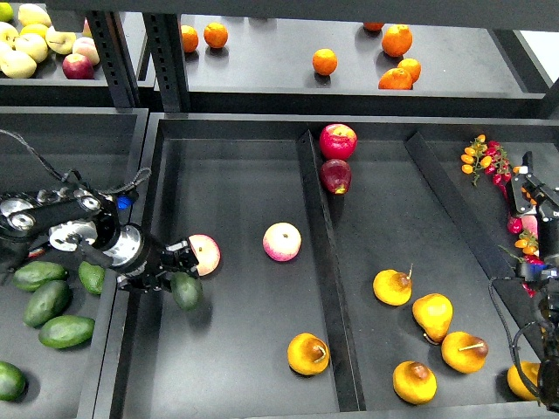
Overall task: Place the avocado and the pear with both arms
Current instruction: 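Carry the avocado into the avocado bin and open the left gripper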
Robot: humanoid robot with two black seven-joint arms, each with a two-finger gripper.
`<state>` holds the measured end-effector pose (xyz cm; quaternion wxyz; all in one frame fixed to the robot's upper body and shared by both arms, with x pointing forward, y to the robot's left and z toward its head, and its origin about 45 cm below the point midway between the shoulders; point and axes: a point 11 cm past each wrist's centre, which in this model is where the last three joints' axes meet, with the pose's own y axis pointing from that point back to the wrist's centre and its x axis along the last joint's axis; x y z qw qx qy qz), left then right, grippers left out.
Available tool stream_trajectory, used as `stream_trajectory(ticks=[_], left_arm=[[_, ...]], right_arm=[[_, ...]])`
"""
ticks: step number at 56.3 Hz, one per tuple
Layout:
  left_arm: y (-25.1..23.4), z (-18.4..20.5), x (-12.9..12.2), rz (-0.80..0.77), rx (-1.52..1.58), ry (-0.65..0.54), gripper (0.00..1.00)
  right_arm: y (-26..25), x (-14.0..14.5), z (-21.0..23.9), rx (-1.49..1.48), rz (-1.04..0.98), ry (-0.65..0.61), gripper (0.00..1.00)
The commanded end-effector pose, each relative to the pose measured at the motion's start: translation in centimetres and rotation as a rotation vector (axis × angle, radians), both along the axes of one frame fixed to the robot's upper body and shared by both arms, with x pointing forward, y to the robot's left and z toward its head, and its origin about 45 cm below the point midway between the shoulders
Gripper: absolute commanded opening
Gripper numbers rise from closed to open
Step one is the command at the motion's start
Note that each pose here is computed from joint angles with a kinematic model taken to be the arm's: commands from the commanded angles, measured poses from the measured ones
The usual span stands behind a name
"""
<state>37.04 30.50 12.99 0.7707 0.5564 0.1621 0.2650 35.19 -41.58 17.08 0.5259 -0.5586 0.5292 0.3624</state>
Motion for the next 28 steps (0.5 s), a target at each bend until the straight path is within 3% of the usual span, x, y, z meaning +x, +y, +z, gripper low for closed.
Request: stream_trajectory(ticks=[1,28], left_arm=[[4.3,0.9,-0.5,0.076,0.037,-0.006,0.35],[13.4,-0.8,-5.3,0.239,0.157,0.084,0.37]], right_arm=[[0.0,0.0,-0.1,0.000,0.001,0.002,1.00],[0.1,-0.2,-0.1,-0.003,0.005,0.003,1.00]])
